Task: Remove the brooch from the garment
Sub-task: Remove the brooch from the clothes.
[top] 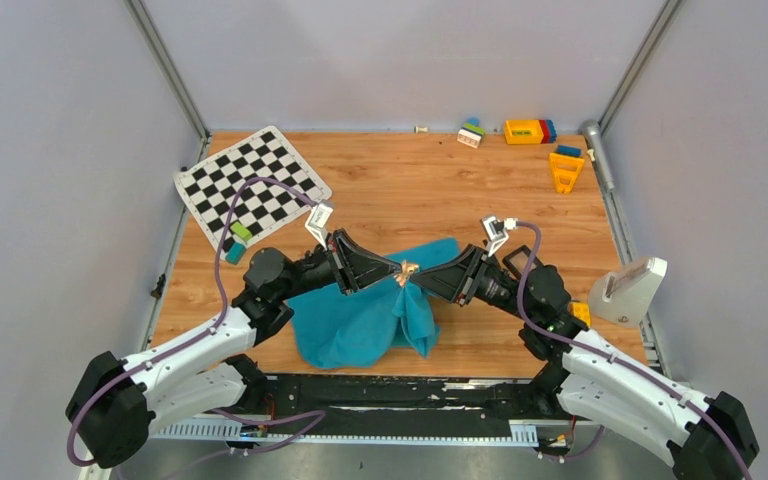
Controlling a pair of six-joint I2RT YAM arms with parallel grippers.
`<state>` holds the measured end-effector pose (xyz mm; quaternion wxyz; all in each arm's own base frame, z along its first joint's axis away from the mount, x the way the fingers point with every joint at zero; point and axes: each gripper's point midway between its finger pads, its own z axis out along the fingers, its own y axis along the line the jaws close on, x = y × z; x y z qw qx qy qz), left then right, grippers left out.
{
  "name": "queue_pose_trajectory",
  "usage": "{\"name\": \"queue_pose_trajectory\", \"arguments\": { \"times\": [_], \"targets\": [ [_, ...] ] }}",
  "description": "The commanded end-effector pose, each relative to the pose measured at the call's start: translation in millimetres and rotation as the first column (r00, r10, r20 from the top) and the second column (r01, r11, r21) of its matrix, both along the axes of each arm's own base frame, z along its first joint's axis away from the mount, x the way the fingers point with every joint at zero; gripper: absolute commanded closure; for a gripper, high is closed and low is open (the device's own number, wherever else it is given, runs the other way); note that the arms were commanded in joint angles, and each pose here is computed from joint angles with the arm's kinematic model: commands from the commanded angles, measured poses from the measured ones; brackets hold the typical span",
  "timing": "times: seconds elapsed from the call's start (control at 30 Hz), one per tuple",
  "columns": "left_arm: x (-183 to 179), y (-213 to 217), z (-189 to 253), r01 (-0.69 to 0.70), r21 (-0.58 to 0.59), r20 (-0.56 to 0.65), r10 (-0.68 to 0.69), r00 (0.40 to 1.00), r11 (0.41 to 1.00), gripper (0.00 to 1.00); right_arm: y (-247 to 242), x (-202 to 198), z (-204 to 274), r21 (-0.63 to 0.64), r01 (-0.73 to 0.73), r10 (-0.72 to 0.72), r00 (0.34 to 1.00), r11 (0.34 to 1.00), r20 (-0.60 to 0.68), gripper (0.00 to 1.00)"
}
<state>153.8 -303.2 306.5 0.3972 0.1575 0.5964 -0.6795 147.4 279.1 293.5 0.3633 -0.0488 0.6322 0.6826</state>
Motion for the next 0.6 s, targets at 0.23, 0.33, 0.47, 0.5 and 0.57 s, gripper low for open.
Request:
{"name": "queue_pose_trajectory", "arguments": {
  "times": [0.23,0.33,0.47,0.5,0.57],
  "targets": [
    [-3,-1,6,0.01,0.013,0.055,-0.011,0.998,1.0,1.0,0,-6,15,0.049,-0.028,0.026,0.999,0.998,0.039,0.85],
    [-4,-2,3,0.018,0.029,0.061,-0.019,0.998,0.999,1.0,2,-5,14,0.042,-0.031,0.03,0.999,0.999,0.029,0.89],
    [-7,-3,4,0.038,0.044,0.082,-0.041,0.996,0.998,1.0,6,-1,11,0.016,-0.036,0.036,0.999,0.999,0.009,0.92],
    [-8,-4,1,0.042,0.058,0.082,-0.047,0.996,0.997,1.0,8,-1,9,0.006,-0.038,0.038,0.999,0.999,0.003,0.93],
    [-8,-5,-1,0.044,0.084,0.088,-0.051,0.995,0.995,1.0,10,1,8,-0.012,-0.043,0.043,0.999,0.999,-0.003,0.94]
  ]
}}
